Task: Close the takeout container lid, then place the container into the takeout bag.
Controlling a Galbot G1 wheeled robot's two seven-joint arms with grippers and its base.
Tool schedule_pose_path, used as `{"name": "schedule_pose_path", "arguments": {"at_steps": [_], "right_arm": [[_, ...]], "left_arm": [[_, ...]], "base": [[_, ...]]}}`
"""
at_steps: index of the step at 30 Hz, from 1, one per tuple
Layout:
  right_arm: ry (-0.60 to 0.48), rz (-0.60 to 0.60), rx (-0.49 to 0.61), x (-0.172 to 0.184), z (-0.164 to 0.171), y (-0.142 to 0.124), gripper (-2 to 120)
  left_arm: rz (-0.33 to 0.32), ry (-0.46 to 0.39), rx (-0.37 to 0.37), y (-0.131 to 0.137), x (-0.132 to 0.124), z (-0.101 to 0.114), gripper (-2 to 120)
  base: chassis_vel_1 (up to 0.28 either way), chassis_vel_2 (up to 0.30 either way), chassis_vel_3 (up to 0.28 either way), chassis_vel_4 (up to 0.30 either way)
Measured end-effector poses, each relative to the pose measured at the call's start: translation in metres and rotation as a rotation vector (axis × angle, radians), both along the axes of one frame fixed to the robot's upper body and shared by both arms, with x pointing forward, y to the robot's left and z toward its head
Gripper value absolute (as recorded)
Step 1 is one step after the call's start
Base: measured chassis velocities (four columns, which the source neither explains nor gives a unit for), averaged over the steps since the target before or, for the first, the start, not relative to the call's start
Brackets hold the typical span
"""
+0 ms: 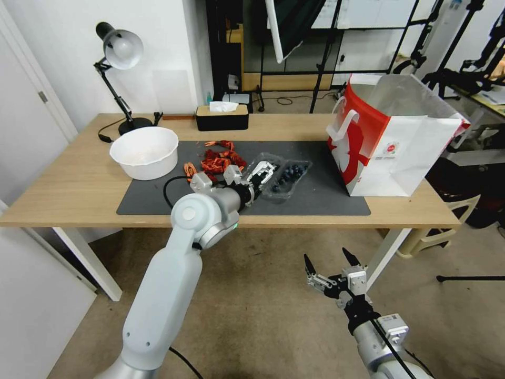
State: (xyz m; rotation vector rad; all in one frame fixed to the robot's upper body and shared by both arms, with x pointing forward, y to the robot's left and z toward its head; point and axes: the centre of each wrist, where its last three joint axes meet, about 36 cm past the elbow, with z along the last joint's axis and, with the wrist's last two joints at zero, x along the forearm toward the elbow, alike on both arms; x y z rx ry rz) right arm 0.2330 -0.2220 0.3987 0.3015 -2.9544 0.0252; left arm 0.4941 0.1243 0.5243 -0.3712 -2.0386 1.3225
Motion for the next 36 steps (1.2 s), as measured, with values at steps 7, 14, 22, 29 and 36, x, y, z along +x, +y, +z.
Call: {"name": "schedule_pose_path", "arguments": {"at_steps": [7, 14, 22, 29, 36], "right_arm": [[-0.001, 0.002, 0.001, 0.0, -0.001, 0.001, 100], [-0.002, 0.004, 0.001, 0.0, -0.001, 0.001, 100], [-0.001, 0.004, -0.001, 0.0, -0.002, 0.002, 100], [0.0, 0.005, -0.004, -0.001, -0.004, 0.003, 100], [0.008, 0.01, -0.006, -0.001, -0.007, 0.006, 100]], "left_arm": [[0.014, 0.023, 0.016, -0.001, 0.008, -0.009, 100], [0.024, 0.031, 0.024, 0.0, 0.011, -0.015, 100], [0.028, 0.038, 0.023, -0.001, 0.014, -0.021, 100], [0.031, 0.033, 0.024, -0.005, 0.018, -0.023, 100], [0.028, 0.04, 0.024, -0.005, 0.02, -0.027, 100]], "base": [[0.0, 0.0, 0.0, 0.0], [0.0, 0.0, 0.0, 0.0], [0.0, 0.0, 0.0, 0.0], [0.0, 0.0, 0.0, 0.0], [0.0, 0.0, 0.0, 0.0]]}}
